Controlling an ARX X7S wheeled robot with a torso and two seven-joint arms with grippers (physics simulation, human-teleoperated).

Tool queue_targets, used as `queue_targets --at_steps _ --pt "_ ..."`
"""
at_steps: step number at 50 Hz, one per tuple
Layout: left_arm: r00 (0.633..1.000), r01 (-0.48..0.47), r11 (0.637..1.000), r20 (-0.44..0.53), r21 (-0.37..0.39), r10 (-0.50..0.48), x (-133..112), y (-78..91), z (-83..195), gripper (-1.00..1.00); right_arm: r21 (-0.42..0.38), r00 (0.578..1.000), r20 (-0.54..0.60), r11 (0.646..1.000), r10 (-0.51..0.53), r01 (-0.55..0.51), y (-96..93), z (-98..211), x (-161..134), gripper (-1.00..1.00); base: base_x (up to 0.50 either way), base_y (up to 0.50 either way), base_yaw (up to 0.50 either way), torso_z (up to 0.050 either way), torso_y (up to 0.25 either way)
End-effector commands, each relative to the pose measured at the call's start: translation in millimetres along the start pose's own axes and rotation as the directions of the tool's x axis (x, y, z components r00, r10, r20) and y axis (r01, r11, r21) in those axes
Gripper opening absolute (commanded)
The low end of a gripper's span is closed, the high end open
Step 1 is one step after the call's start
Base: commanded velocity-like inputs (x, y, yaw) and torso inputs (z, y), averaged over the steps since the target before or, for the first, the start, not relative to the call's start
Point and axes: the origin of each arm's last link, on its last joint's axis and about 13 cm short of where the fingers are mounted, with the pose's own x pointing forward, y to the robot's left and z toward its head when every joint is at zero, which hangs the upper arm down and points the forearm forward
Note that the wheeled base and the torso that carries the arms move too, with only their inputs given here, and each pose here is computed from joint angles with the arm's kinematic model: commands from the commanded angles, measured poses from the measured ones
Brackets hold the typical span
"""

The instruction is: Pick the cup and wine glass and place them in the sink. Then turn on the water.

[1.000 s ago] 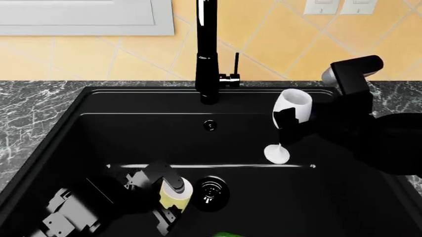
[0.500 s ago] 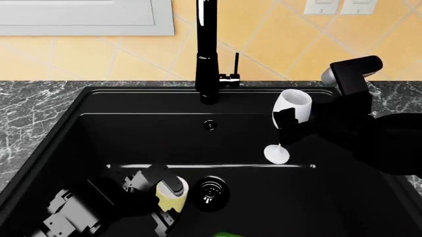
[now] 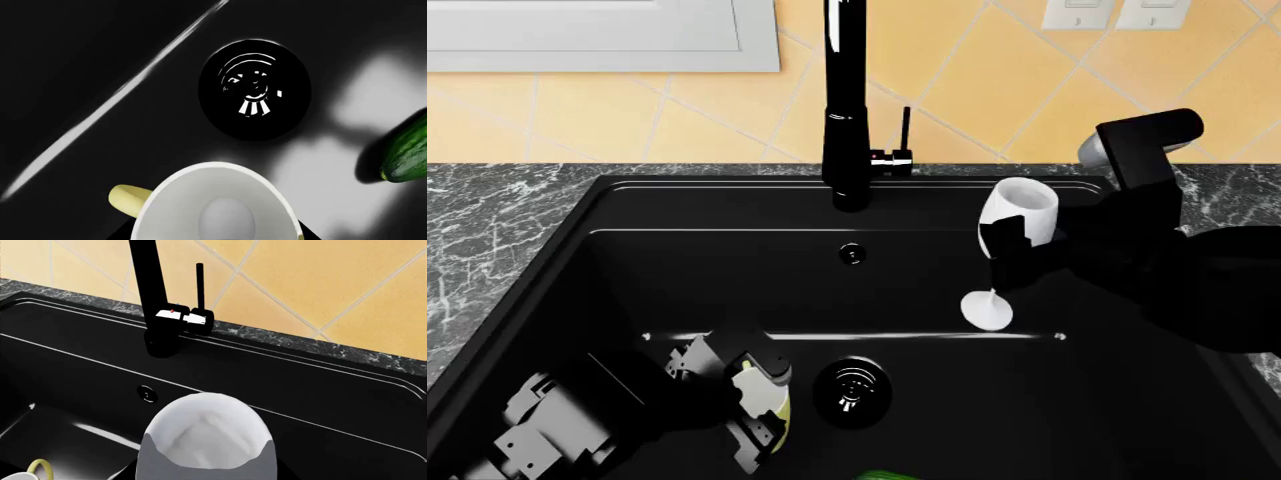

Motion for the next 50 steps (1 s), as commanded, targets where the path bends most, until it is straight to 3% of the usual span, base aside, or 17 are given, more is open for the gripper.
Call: queue_targets --at_steps 1,30,39,50 --pt "0.999 -0.023 1.000 0.027 0.001 0.023 -15 5.3 7 1.00 -0.016 1.000 0.016 1.000 -0.002 0.003 -1.4 6 -3 -1.00 0.00 0.00 0.00 0.000 0.000" --pt "0.984 -0.024 0.998 0.177 -0.062 0.034 -55 13.6 30 1.00 -0.024 1.000 0.018 1.000 -0.002 0.003 0.0 6 0 -1.00 0.00 0.00 0.00 0.000 0.000" --pt "0.963 -0.047 0.993 0.260 -0.104 0.073 -70 21.5 41 1.00 -0.025 1.000 0.018 1.000 -0.003 0.004 0.2 7 1 -1.00 0.00 0.00 0.00 0.000 0.000" --pt "0.909 -0.107 0.976 0.379 -0.192 0.174 -92 33.1 52 1.00 -0.028 1.000 0.010 1.000 -0.001 0.002 0.7 7 6 -1.00 0.00 0.00 0.00 0.001 0.001"
